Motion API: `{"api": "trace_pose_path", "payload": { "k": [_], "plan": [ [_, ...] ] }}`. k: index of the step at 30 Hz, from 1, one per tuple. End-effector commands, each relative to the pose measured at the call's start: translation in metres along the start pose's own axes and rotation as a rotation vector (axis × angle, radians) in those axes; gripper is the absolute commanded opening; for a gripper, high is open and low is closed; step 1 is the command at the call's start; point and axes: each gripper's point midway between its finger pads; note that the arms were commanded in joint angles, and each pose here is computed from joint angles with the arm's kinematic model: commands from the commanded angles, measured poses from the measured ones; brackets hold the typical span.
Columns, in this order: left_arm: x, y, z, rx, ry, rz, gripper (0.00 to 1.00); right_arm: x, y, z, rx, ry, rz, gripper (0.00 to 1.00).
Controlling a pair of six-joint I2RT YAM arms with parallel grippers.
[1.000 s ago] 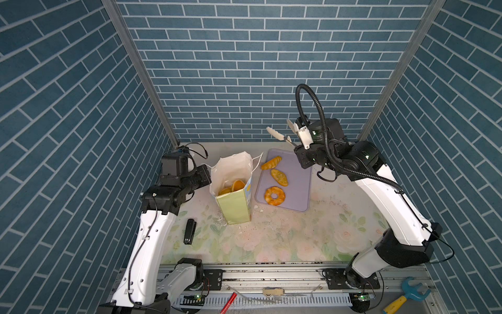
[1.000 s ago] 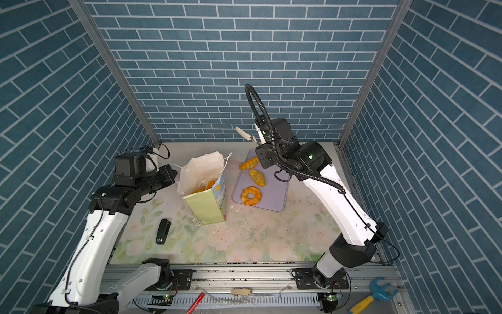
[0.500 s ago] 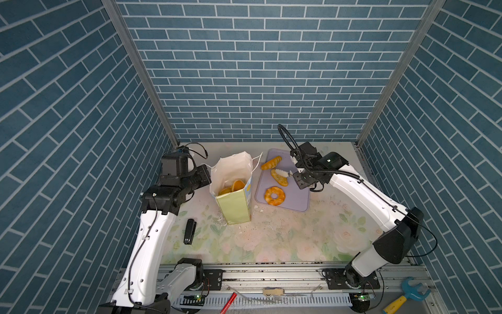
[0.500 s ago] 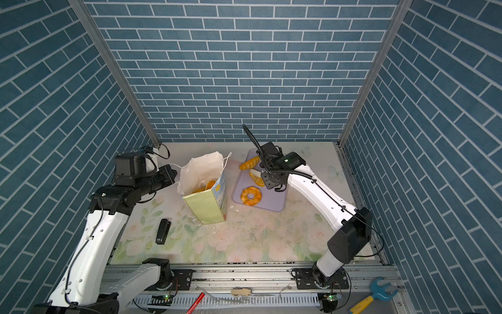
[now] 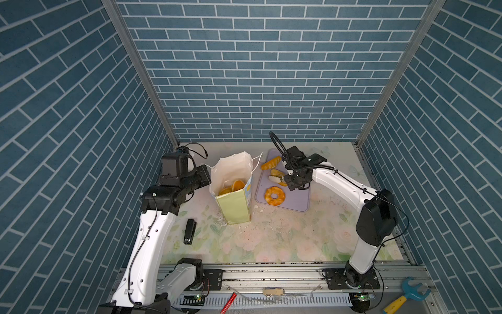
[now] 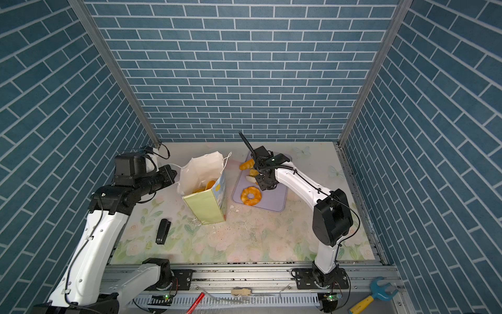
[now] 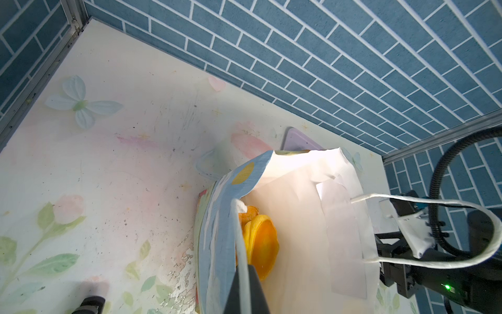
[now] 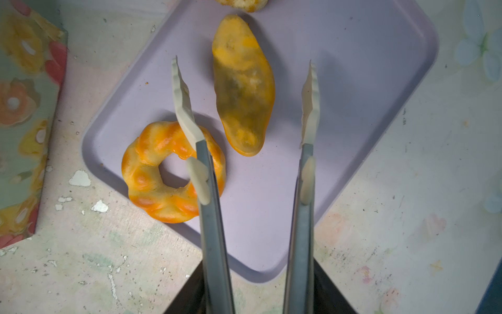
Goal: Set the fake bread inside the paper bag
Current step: 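Lower the tongs and pinch the flat oval yellow bread, then lift the oval bread, carry it into the bag and open the tongs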
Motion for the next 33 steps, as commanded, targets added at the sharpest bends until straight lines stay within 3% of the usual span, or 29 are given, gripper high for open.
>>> {"api": "trace_pose_path", "payload": {
  "k": [1,8,13,20,24,27,33],
  "plan": [
    [-0.002,0.005,-0.008,-0.020,0.000,0.012,0.00,0.003,0.008,0.012,-0.010,0.017,0.021,0.52],
    [-0.002,0.005,-0.008,-0.023,-0.003,0.011,0.00,0.006,0.010,0.011,-0.016,0.035,0.043,0.38],
    [-0.003,0.005,-0.006,-0.018,-0.009,0.006,0.00,-0.006,0.005,-0.019,-0.047,-0.006,0.064,0.29],
    [-0.006,0.005,-0.004,-0.018,-0.027,-0.009,0.00,-0.023,-0.022,-0.079,-0.076,-0.068,0.094,0.25],
    [-0.006,0.003,-0.002,-0.017,-0.040,-0.022,0.00,-0.038,-0.025,-0.135,-0.193,-0.103,0.147,0.25],
    [-0.007,0.003,-0.002,-0.020,-0.043,-0.029,0.00,-0.040,-0.010,-0.185,-0.333,-0.054,0.179,0.24],
    [-0.009,0.003,-0.004,-0.026,-0.057,-0.045,0.00,-0.013,0.040,-0.268,-0.593,0.068,0.098,0.23]
  ]
}}
Point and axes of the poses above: each gripper's point midway between its finger pads, its own z axis out along the fingers, its own x axis along the line the jaws close on, y = z × x, and after that the axes turned 12 degrees about -z, right-handed
